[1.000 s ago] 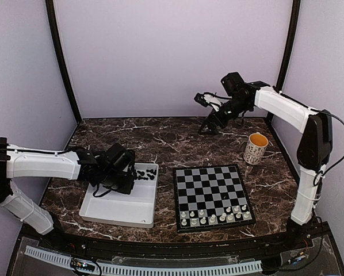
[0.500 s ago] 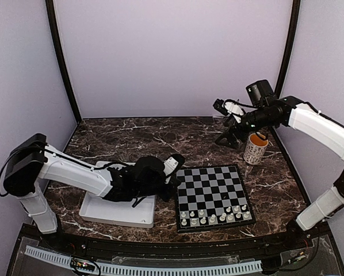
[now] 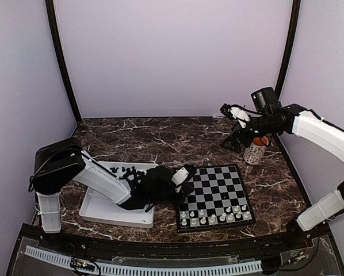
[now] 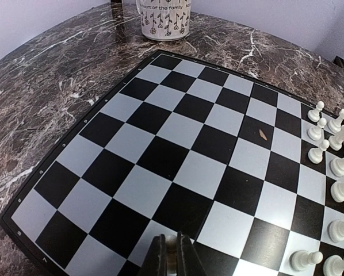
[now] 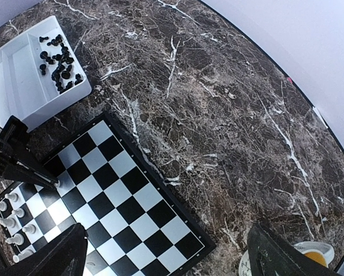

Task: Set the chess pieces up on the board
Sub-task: Place the pawn on the chessboard.

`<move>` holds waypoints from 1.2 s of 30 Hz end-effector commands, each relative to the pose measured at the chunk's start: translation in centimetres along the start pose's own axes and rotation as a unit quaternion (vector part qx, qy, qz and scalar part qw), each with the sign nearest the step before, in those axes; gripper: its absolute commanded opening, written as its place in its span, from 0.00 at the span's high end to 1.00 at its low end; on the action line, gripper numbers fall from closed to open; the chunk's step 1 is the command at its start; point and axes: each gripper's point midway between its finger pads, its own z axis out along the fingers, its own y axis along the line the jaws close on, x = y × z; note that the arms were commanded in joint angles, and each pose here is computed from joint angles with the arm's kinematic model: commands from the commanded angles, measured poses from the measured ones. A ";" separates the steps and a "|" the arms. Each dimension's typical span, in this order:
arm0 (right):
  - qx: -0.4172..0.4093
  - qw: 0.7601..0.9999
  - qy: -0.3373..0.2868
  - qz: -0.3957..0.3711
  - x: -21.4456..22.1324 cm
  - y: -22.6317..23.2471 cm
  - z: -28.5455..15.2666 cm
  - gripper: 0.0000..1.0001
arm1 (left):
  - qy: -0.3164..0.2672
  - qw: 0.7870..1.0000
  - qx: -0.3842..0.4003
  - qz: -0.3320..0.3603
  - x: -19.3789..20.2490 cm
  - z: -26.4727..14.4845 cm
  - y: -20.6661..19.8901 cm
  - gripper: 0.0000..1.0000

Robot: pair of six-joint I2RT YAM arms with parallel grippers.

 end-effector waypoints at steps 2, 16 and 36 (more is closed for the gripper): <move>-0.007 1.000 -0.024 0.006 -0.7 0.5 -0.7 0.02 | -0.008 1.000 0.009 0.013 -0.8 0.7 -0.5 0.92; -0.033 0.999 -0.009 0.012 0.3 1.3 0.3 0.01 | 0.023 1.000 0.011 0.016 -1.7 0.4 -0.7 0.72; -0.199 0.964 0.132 -0.117 5.8 10.7 11.5 0.35 | -0.031 0.984 -0.172 -0.029 -8.3 -14.5 7.0 0.47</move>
